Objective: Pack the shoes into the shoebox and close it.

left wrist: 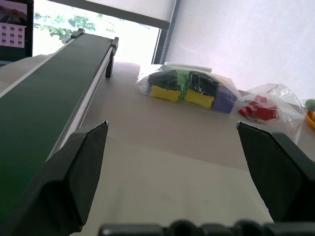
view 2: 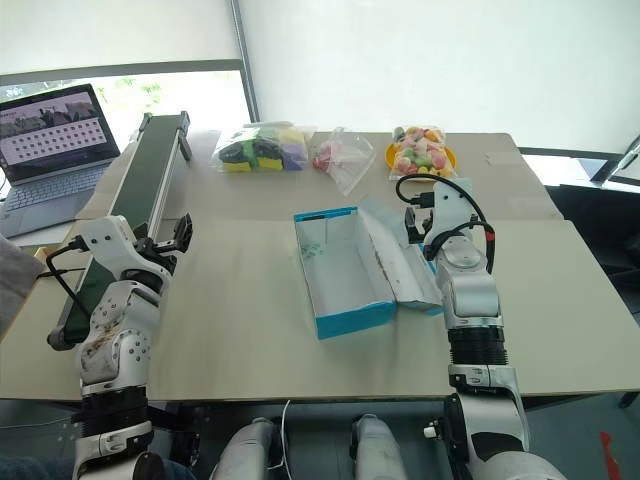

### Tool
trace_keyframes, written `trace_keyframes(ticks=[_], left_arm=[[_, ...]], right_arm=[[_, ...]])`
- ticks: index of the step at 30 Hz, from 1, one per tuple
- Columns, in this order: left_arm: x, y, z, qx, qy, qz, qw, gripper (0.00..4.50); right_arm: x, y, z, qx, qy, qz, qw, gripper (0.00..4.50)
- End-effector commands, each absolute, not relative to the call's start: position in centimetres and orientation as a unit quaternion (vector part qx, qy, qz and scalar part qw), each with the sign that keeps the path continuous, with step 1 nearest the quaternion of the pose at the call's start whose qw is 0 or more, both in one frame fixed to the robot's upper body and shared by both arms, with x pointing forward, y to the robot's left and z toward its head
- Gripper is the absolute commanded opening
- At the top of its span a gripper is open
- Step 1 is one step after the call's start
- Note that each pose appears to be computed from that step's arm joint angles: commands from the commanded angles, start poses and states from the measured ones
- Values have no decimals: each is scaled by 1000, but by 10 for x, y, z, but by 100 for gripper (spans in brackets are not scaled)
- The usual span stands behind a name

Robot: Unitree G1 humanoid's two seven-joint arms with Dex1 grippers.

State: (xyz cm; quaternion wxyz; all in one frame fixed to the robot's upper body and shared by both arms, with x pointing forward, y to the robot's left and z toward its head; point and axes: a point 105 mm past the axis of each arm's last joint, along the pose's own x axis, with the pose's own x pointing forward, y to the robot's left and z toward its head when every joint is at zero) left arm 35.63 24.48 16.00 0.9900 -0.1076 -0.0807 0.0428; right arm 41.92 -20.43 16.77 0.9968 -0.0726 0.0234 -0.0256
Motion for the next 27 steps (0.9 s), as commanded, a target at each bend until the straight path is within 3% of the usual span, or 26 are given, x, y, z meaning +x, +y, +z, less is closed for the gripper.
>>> trace_keyframes(ticks=[1, 3, 7, 12, 16, 23, 27], left_arm=[[355, 251, 171, -99, -104, 55, 988, 450], [356, 253, 167, -109, -96, 61, 987, 450], [355, 255, 167, -110, -93, 63, 988, 450], [353, 262, 170, -108, -94, 67, 987, 450], [347, 280, 173, -93, -91, 80, 988, 450], [337, 327, 156, -26, 4, 139, 990, 450], [334, 332, 156, -23, 22, 139, 990, 450]], right_arm=[[418, -184, 188, -99, -13, 31, 995, 446], [409, -133, 201, -119, -45, 177, 976, 446], [361, -60, 219, -111, -67, 414, 901, 446], [313, -23, 205, -118, -30, 585, 802, 446], [320, -12, 196, -131, -18, 594, 794, 446], [328, 9, 199, -111, -35, 584, 804, 446], [332, 14, 199, -94, -35, 573, 814, 446]])
